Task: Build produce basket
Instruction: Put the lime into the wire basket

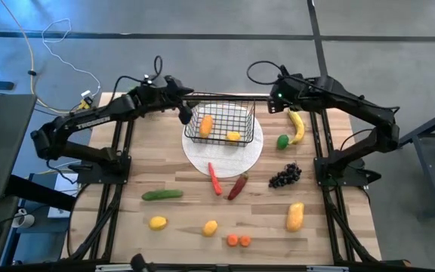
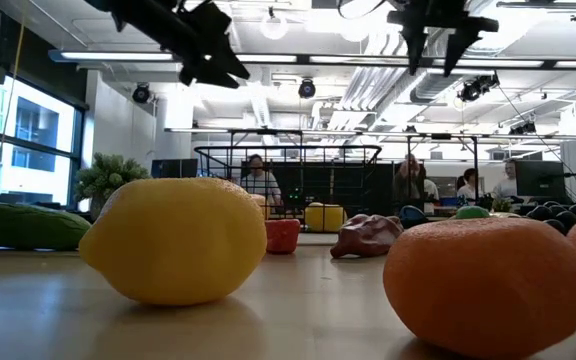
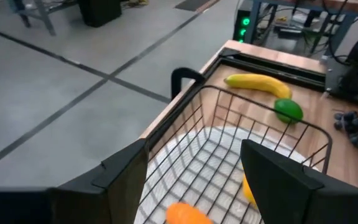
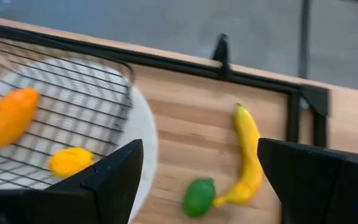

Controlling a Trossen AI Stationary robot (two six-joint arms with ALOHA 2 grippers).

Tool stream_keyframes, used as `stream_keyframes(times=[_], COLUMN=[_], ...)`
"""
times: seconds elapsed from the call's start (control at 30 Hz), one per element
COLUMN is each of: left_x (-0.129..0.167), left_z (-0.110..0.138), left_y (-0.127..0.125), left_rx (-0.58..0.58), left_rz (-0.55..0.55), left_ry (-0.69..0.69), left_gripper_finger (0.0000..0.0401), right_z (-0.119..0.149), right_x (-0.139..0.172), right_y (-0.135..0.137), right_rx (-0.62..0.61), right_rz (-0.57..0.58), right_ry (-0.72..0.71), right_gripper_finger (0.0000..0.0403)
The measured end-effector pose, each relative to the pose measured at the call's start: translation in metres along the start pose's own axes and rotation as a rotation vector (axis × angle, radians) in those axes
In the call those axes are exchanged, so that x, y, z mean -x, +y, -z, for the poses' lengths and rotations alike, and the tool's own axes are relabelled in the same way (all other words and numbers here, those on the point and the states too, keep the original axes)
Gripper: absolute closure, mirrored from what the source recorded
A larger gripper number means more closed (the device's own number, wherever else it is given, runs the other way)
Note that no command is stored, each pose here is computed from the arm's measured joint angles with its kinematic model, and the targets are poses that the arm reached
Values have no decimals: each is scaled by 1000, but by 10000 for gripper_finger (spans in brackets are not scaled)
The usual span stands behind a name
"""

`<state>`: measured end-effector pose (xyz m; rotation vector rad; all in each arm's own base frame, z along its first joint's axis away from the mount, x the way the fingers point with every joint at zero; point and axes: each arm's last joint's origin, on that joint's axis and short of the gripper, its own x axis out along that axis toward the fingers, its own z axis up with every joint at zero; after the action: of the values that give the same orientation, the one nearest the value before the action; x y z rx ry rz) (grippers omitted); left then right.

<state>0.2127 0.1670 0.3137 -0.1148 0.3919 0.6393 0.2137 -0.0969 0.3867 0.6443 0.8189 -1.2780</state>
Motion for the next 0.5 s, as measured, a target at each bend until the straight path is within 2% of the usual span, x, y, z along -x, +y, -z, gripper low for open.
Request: stream_keyframes(times=[0.17,0.33,0.5], left_x=[16,27,30], left_z=[-2,-3,-2], left_y=[9,14,16], left_rx=[-16,-38,-34], left_rz=[-31,-53,-61], left_ry=[7,5,12], left_gripper_finger=[158,158,158], right_z=[11,16,29], right_x=[5,8,-8], right_y=[-4,0,2], right_rx=[-26,-31,-19], right_rz=[88,79,131], right_ry=[13,-3,33], right_gripper_finger=[104,104,104])
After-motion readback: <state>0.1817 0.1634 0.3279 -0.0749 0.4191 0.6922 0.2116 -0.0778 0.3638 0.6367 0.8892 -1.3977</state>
